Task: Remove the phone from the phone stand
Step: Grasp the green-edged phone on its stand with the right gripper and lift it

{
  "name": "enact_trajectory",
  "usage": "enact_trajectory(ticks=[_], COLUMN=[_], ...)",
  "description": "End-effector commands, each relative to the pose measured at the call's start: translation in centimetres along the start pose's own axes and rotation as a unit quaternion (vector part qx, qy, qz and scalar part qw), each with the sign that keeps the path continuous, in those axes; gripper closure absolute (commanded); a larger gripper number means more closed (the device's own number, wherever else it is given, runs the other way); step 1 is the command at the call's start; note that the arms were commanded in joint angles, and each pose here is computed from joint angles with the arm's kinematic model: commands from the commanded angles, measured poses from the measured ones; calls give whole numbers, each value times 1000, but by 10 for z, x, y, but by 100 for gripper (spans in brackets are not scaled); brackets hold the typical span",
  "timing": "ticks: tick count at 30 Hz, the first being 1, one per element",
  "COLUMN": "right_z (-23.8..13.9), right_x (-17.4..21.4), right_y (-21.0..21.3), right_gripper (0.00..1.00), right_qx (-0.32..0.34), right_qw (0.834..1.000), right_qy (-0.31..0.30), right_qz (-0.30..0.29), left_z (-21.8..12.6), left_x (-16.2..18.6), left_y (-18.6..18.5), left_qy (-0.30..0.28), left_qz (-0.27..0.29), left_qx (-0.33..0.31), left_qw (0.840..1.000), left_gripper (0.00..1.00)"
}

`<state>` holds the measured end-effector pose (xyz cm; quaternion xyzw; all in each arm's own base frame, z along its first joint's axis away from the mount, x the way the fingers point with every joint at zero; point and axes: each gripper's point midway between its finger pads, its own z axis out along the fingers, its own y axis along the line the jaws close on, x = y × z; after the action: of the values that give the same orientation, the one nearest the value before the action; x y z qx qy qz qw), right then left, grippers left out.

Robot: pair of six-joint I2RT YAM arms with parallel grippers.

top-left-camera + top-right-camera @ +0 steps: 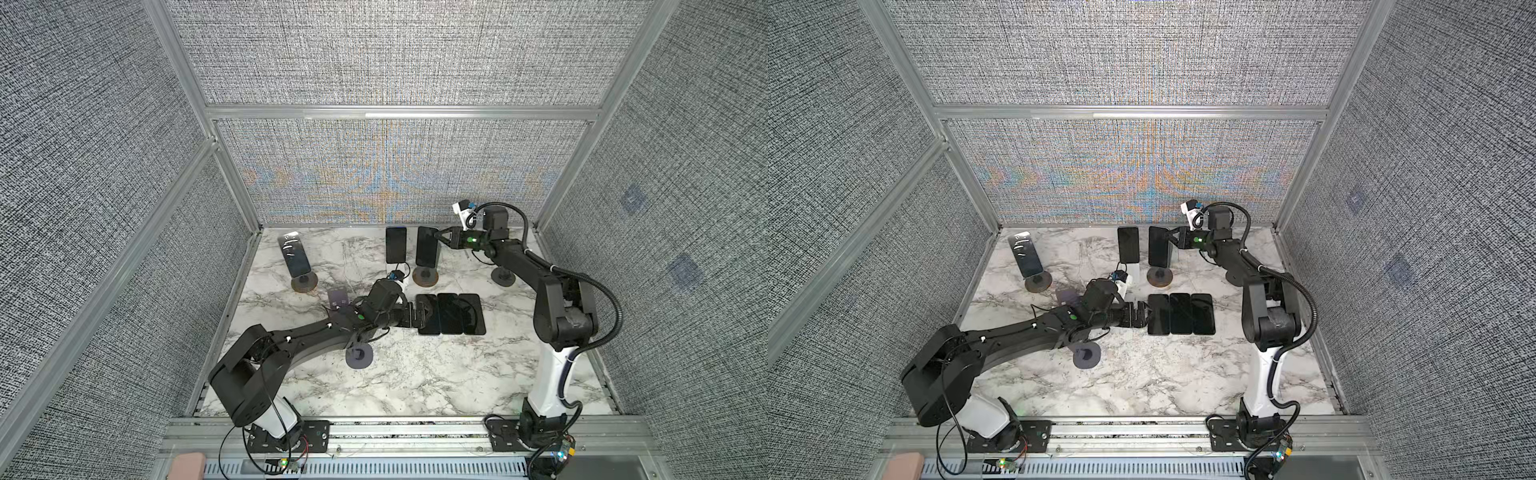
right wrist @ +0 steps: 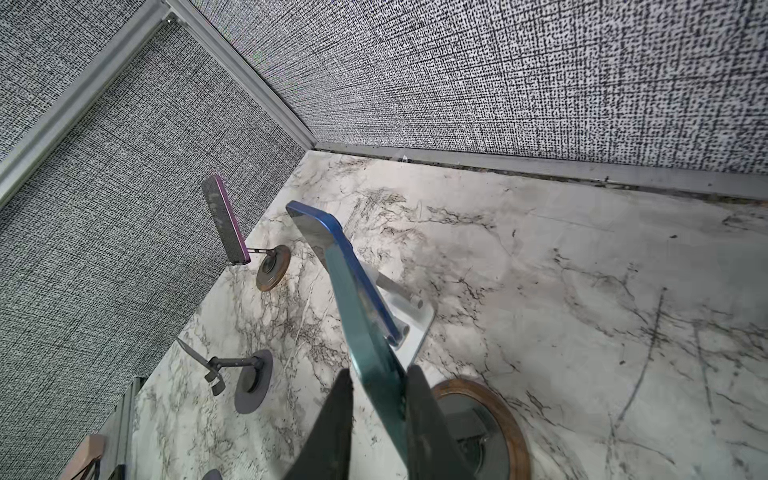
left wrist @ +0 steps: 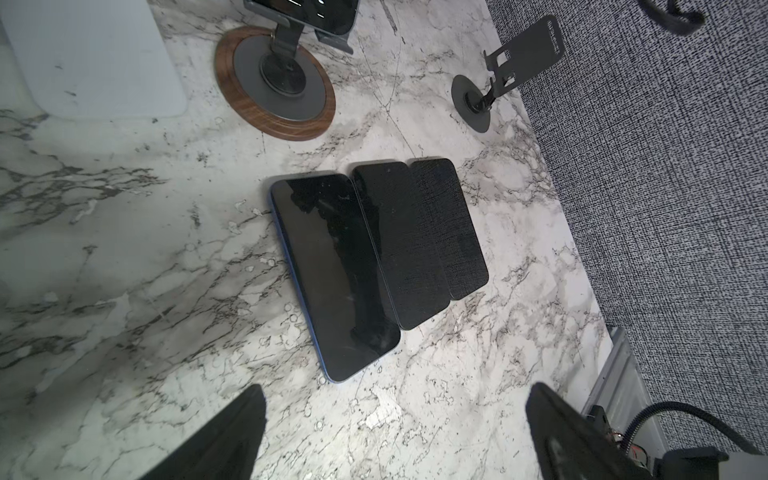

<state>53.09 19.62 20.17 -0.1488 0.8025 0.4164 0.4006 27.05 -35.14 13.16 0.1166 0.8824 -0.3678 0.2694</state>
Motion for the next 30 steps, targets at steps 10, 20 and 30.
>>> enact_trajectory(ticks=[10, 20, 30], right_z=[4, 11, 15], right_x=[4, 0, -5], right_y=[-4, -6, -4], right_gripper=[60, 49, 65], right_qx=[2, -11, -25], right_qw=[1000, 1000, 1000], right_qy=[9, 8, 4], right_qz=[-7, -8, -5], left_z=[-2, -1, -3], left_x=[-2, -2, -5], left_y=[-1, -1, -4], left_qy=[-3, -2, -3], left_qz=[6, 6, 8], left_qx=[-2, -1, -1], left_qw=[1000, 1000, 1000], left_gripper=[1, 1, 2])
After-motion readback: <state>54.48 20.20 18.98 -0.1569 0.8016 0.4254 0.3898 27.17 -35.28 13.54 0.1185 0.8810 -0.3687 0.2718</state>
